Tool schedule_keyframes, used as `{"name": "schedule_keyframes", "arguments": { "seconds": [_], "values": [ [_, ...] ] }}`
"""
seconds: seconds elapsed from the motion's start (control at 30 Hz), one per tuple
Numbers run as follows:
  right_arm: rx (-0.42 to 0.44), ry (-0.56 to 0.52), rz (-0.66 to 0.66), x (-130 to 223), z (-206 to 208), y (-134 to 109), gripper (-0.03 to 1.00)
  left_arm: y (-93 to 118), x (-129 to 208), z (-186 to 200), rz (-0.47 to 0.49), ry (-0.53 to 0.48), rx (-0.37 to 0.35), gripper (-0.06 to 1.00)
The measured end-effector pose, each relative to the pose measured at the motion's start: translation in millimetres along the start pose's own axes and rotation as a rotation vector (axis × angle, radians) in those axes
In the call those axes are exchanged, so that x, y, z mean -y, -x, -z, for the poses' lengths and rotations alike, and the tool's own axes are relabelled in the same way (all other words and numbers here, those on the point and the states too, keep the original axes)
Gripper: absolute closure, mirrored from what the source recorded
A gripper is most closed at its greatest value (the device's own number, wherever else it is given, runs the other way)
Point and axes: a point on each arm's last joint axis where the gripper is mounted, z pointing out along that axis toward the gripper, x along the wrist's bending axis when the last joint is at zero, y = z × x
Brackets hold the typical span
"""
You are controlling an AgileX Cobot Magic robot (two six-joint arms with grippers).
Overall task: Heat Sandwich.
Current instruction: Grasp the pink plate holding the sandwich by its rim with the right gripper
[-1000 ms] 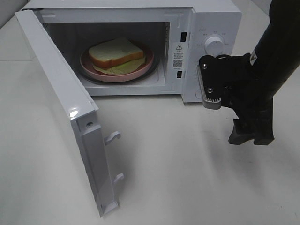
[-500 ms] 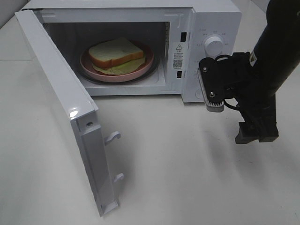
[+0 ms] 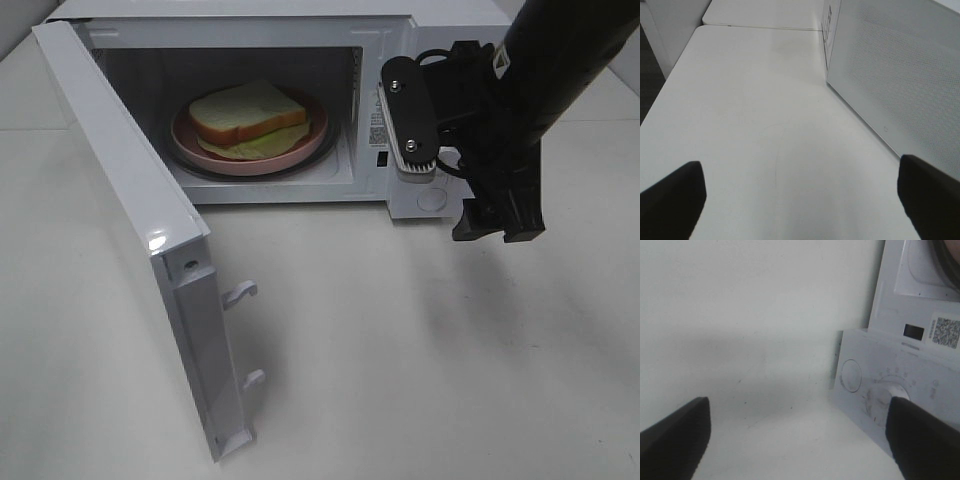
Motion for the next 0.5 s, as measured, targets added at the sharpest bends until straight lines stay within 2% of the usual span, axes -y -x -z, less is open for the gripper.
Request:
{"name": "schedule_keyframes", "arguments": {
  "seconds": [0.5],
  "values": [
    [0.032,0.035,0.064,-23.7,-22.0,19.9,0.09,0.0,0.0,0.0,0.0,0.0,0.0,-0.03]
  ]
}}
